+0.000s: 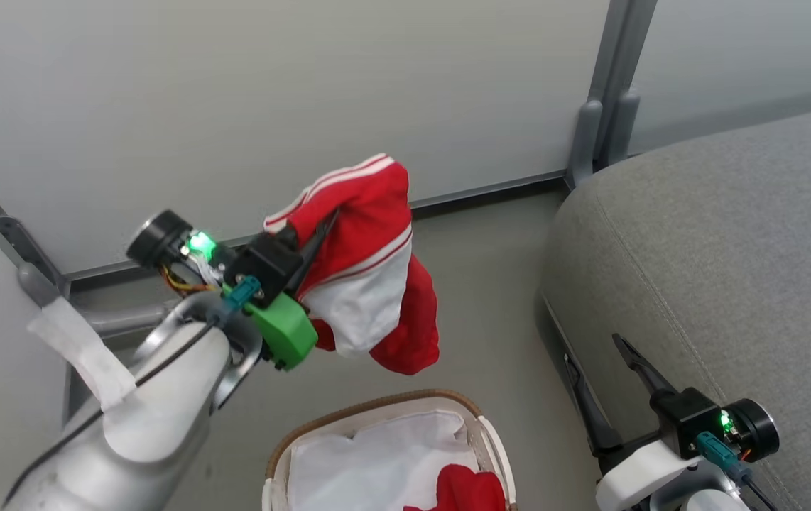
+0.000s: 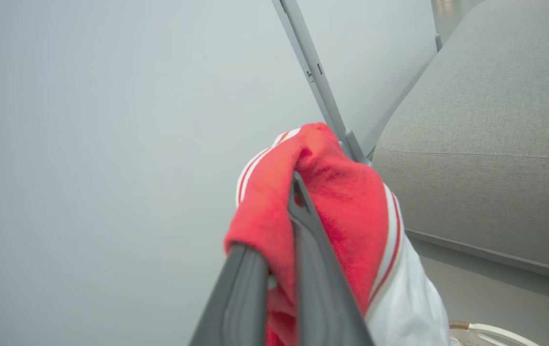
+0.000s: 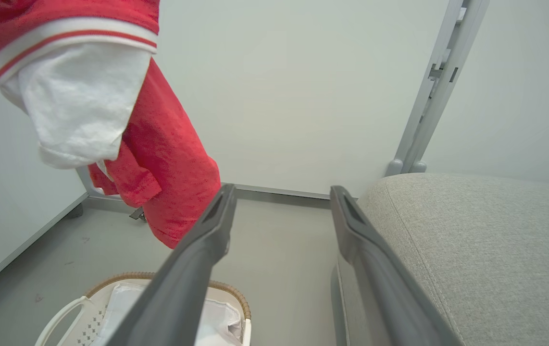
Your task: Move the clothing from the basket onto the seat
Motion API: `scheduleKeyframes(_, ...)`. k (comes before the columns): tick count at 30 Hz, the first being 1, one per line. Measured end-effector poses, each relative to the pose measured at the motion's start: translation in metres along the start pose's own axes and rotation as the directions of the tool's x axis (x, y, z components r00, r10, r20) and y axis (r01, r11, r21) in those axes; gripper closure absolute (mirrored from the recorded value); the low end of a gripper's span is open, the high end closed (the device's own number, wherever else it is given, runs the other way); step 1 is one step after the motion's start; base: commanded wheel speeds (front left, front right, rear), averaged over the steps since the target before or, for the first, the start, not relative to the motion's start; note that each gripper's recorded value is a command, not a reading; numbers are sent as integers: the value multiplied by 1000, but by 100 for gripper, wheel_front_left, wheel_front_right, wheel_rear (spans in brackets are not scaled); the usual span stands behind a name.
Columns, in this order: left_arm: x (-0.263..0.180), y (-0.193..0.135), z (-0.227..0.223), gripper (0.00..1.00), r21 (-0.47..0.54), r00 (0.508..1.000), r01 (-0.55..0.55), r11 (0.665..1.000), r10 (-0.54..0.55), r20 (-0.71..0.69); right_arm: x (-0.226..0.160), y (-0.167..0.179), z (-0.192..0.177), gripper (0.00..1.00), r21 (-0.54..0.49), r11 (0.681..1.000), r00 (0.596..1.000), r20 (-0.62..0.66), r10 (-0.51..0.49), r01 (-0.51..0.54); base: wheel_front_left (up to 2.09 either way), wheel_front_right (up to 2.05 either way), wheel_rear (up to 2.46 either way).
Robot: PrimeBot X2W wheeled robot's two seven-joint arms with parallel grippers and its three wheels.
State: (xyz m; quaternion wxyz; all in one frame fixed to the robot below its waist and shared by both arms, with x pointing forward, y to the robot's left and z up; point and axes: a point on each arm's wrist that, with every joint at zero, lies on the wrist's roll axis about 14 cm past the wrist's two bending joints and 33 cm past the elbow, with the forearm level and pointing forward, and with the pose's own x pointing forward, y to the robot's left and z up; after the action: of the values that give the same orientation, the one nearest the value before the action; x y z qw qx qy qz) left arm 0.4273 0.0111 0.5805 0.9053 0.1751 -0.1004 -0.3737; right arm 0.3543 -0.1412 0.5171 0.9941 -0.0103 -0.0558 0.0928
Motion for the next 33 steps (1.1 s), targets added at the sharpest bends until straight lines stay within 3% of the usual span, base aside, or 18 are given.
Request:
scheduleKeyframes(6, 5, 27, 67, 100, 144, 995, -12, 989, -3, 103, 8, 11, 20, 0, -18, 999, 997, 59, 40, -39, 0, 0, 0)
scheduleKeyframes(15, 13, 38, 130, 100, 247, 977, -11, 969, -42, 209, 26, 28, 42, 0, -46, 994, 987, 121, 106, -101, 0, 0, 0)
scheduleKeyframes(25, 18, 25, 152, 100, 285, 963, 30, 958, -104, 248, 57, 45, 79, 0, -105, 981, 960, 212, 181, -162, 0, 0, 0)
scheduleKeyframes(33, 16, 7, 153, 100, 287, 955, 76, 955, -153, 255, 83, 79, 98, 0, -190, 946, 924, 231, 304, -263, 0, 0, 0)
